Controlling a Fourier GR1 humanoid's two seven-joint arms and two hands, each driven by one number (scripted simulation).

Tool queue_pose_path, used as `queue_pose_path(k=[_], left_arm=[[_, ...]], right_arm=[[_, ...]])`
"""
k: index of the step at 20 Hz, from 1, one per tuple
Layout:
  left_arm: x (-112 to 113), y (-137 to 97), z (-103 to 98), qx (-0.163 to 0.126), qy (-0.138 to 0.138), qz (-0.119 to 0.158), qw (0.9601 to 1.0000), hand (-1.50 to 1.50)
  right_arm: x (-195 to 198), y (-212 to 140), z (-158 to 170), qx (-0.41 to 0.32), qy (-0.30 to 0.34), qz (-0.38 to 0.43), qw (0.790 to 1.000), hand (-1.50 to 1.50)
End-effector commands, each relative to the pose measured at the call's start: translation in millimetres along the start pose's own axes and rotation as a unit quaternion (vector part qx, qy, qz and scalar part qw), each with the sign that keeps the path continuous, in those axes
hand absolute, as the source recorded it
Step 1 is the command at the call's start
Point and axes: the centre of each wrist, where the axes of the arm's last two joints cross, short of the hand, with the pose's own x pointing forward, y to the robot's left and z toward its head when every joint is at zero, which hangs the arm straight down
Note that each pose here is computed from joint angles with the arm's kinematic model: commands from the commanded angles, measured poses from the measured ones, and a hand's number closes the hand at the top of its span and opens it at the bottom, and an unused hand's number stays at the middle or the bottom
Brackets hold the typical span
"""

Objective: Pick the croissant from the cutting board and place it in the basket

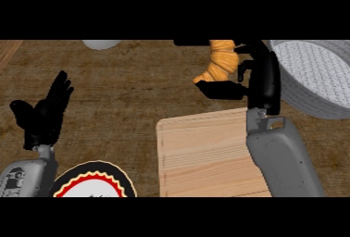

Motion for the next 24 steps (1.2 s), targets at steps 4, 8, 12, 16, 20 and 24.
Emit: queue_pose_path(k=[4,8,12,16,20,24], left_arm=[[8.5,-7.9,-4.0,-0.003,0.002,-0.005,1.0000,0.00],[-5.3,-3.2,1.7,-0.009,-0.002,-0.005,0.9999,0.00],[9.7,-3.5,-0.1,0.000,0.001,0.002,1.0000,0.00],[12.4,3.0,1.4,-0.003,-0.003,0.000,1.0000,0.00],[10.4,-0.9,-5.7,0.002,-0.004,0.006,1.0000,0.00],[-0.2,2.4,7.7,-0.016,-0.009,0.002,0.9998,0.00]], right_arm=[[30.7,-35.8,-61.6,-0.070,0.014,0.007,0.997,1.50],[46.0,-48.2,-98.2,-0.093,0.022,0.030,0.995,1.50],[35.4,-67.9,-124.5,-0.103,0.034,0.088,0.990,1.50],[31.3,-57.7,-136.4,-0.103,0.049,0.119,0.986,1.50],[8.9,-55.9,-153.0,-0.099,0.064,0.148,0.982,1.50],[-34.2,-71.0,-161.9,-0.096,0.101,0.138,0.981,1.50]])
